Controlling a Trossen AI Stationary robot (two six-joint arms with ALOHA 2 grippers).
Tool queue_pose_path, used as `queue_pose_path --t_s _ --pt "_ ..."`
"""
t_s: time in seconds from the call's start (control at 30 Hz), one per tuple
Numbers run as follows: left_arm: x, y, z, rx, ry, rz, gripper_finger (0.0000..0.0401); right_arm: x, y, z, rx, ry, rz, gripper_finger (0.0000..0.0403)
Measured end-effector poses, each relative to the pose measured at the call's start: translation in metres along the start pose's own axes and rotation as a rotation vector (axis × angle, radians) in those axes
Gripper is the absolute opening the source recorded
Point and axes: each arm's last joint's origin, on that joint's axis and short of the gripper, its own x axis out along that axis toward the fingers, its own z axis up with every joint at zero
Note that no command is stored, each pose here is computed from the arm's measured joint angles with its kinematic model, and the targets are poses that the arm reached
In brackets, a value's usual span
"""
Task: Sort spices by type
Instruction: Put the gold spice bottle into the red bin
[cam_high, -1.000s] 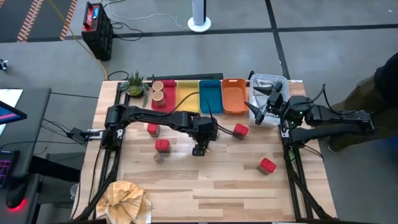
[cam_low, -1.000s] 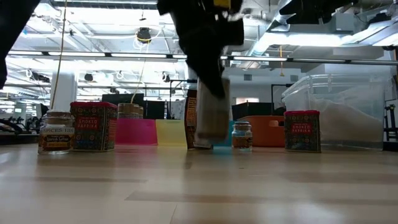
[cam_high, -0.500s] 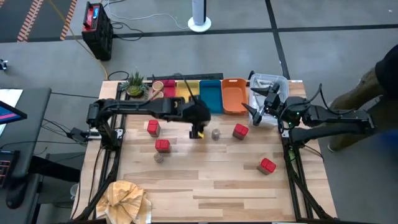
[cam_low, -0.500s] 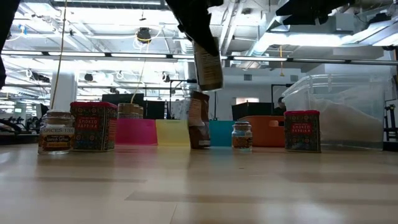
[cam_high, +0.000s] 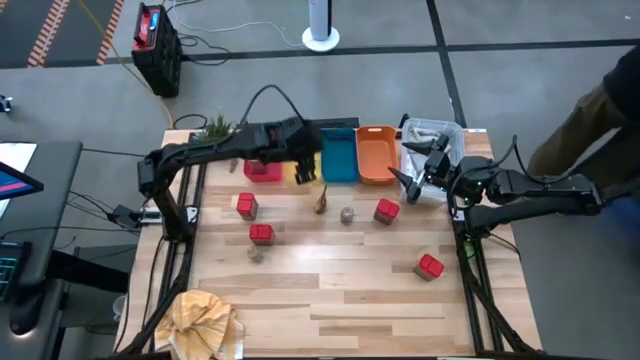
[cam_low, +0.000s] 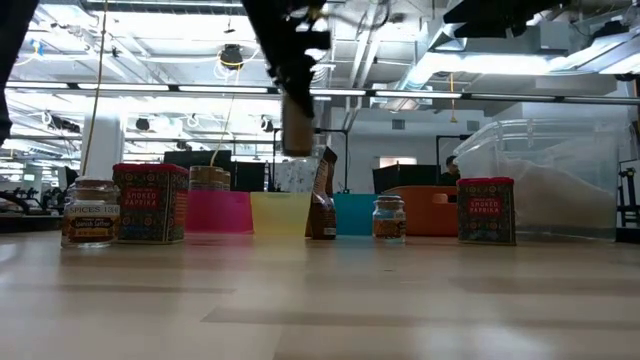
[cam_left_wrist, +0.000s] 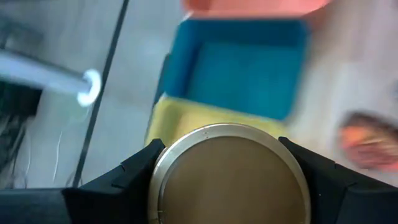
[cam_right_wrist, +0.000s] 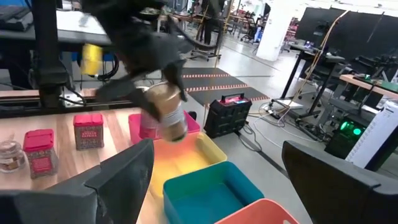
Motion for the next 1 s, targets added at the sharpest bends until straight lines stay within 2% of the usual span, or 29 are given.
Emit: queue_pose_path --t_s 0.23,0.43,0.57,0.9,1.0 --pt "0.019 0.038 -0.019 -0.099 0.121 0.054 0.0263 0.002 0.002 0.0 0.005 -0.003 0.0 0.0384" --pt "0.04 0.056 -0.048 -0.158 0.253 0.071 0.0263 0.003 0.002 0.0 0.002 -0.004 -0.001 0.0384" --pt "0.055 0.056 -0.062 -0.182 0.28 0.079 0.0263 0.004 0.002 0.0 -0.001 -0.002 0.0 0.0384" --pt "0.075 0.038 -0.09 -0.185 0.369 0.053 0.0265 0.004 0.002 0.0 0.002 -0.003 -0.003 0.0384" --pt "0.077 0.036 -0.093 -0.19 0.379 0.052 0.029 0.004 0.002 0.0 0.003 -0.004 -0.003 0.0384"
